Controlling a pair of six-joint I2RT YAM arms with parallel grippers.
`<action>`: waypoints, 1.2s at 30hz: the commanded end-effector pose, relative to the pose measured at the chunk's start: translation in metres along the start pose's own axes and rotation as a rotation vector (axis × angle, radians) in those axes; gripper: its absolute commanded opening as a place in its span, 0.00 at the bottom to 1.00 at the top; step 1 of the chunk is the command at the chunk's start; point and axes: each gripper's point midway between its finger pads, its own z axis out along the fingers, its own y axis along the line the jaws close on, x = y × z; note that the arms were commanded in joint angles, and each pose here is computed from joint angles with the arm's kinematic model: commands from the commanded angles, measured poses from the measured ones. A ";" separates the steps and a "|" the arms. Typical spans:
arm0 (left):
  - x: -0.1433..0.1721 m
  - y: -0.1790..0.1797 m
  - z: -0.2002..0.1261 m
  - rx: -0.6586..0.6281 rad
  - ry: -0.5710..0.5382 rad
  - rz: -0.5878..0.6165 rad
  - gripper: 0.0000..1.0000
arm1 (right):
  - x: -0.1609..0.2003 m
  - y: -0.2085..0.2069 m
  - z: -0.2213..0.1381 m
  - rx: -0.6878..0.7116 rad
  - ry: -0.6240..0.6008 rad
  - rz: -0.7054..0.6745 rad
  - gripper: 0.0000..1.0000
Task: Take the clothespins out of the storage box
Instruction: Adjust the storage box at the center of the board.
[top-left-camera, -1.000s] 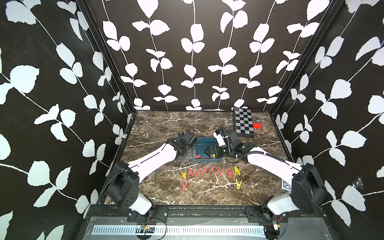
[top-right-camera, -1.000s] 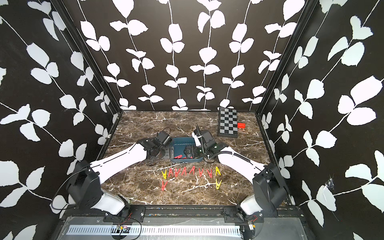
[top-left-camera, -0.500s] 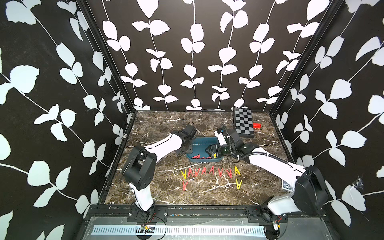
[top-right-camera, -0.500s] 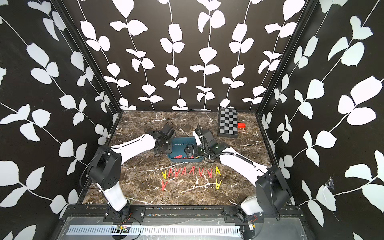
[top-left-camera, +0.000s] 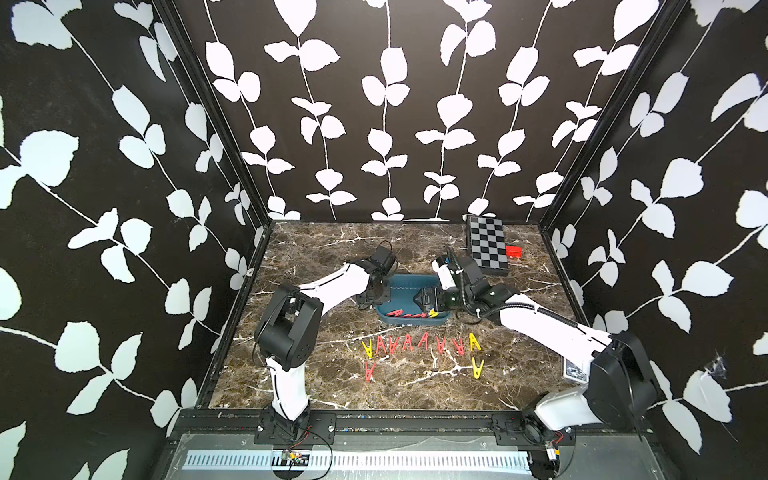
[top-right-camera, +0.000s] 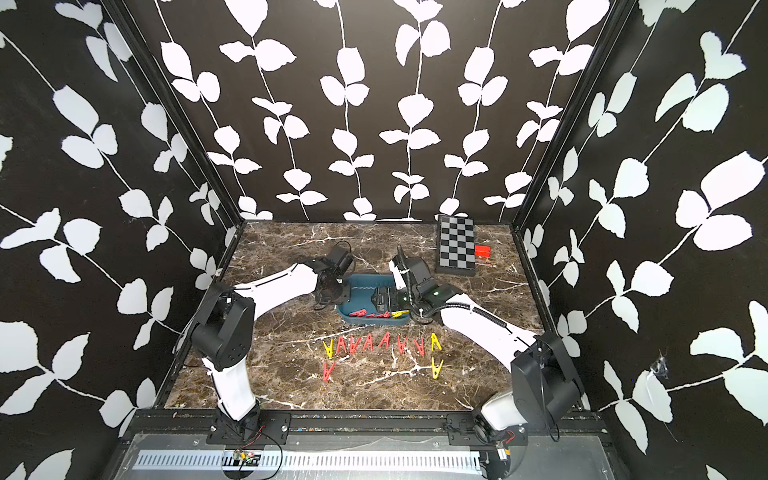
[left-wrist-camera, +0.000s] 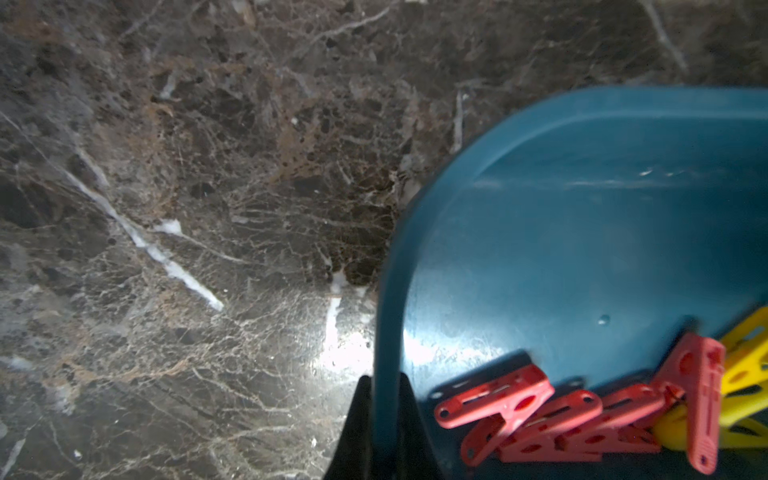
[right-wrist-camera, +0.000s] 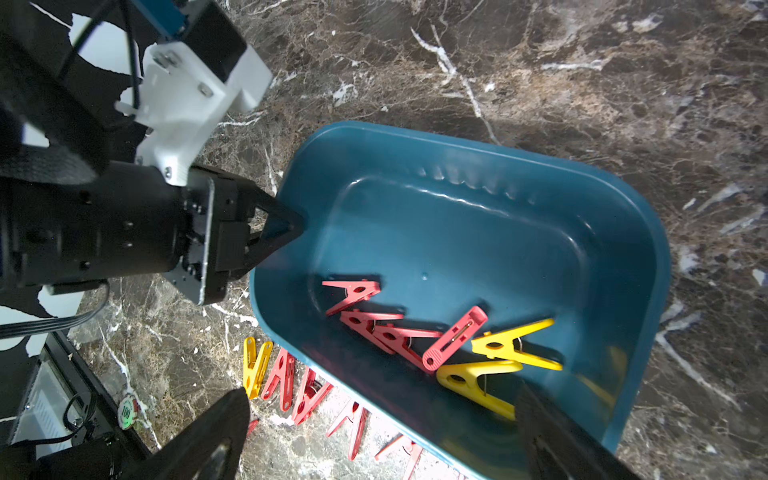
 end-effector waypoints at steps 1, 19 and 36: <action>-0.001 0.000 -0.022 0.006 0.031 -0.022 0.00 | -0.012 0.003 -0.012 -0.024 -0.058 0.004 0.99; 0.005 -0.019 -0.043 0.334 0.316 -0.446 0.00 | -0.039 0.008 -0.037 -0.040 -0.163 0.003 0.99; 0.005 -0.025 -0.034 0.379 0.357 -0.526 0.00 | -0.039 0.005 -0.032 -0.042 -0.172 0.019 0.99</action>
